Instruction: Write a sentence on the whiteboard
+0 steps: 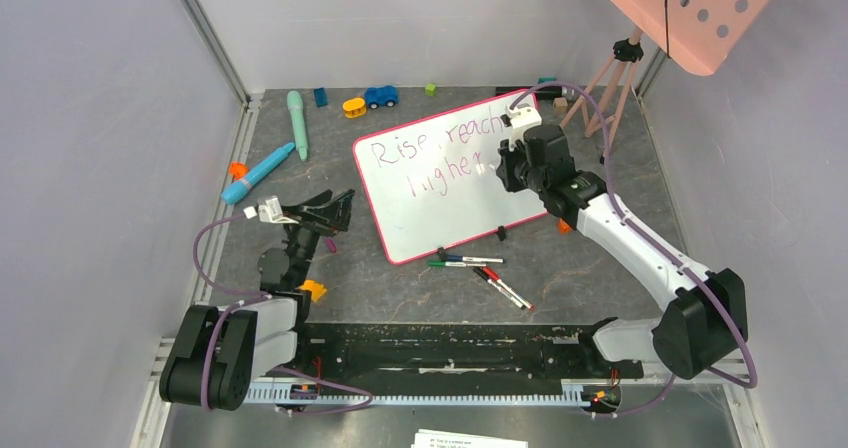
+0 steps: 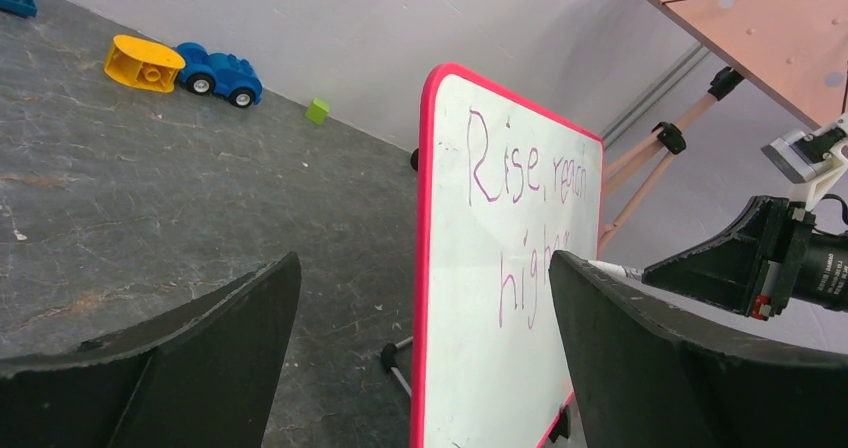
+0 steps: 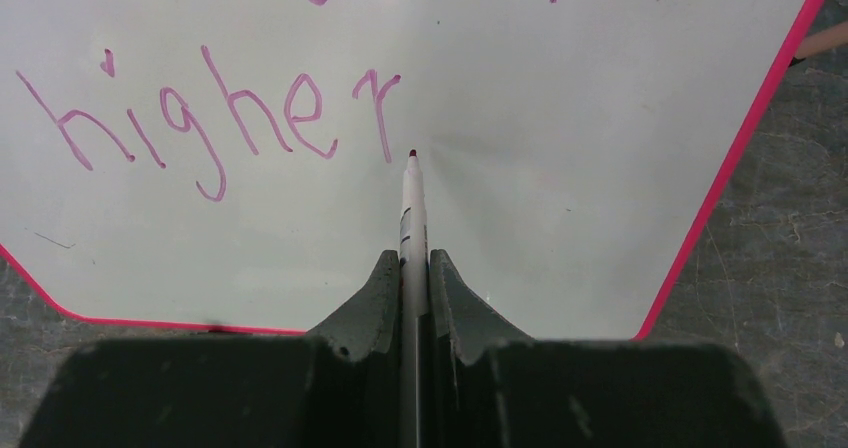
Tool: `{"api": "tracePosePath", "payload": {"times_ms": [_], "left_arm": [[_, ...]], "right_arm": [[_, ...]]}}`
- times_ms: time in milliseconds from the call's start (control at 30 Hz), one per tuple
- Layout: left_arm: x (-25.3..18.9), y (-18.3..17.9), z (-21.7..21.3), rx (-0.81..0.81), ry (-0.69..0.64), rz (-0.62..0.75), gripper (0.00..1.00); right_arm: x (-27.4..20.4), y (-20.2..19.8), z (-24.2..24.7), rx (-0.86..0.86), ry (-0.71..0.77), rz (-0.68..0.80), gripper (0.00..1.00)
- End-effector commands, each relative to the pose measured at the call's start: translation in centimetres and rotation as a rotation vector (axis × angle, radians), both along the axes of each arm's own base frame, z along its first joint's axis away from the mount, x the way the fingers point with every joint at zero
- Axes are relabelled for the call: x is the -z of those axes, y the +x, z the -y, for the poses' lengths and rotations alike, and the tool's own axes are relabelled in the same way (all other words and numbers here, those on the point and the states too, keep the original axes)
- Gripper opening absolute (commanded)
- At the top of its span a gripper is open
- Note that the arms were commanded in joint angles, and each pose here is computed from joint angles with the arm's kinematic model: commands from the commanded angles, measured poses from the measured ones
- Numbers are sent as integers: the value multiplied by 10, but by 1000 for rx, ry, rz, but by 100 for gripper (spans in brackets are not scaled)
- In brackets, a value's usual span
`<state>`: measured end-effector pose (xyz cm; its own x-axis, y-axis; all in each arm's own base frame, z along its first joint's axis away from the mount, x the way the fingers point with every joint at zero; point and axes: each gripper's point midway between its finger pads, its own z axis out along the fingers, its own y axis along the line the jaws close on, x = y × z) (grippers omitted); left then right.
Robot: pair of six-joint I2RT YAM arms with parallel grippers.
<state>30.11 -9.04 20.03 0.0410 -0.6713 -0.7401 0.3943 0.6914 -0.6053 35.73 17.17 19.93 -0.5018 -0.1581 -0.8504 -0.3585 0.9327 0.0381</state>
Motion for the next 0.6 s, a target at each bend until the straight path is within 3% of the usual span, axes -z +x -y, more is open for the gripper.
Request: {"api": "tracePosePath", "payload": {"times_ms": [0,567], "left_arm": [[50,-22,-3,0,32,-122,100],[52,-12,13,84,82,-152,100]], "right_arm": [[-26,15,-4,11,23,73,0],[-3,20,0,36,-17,36,0]]}}
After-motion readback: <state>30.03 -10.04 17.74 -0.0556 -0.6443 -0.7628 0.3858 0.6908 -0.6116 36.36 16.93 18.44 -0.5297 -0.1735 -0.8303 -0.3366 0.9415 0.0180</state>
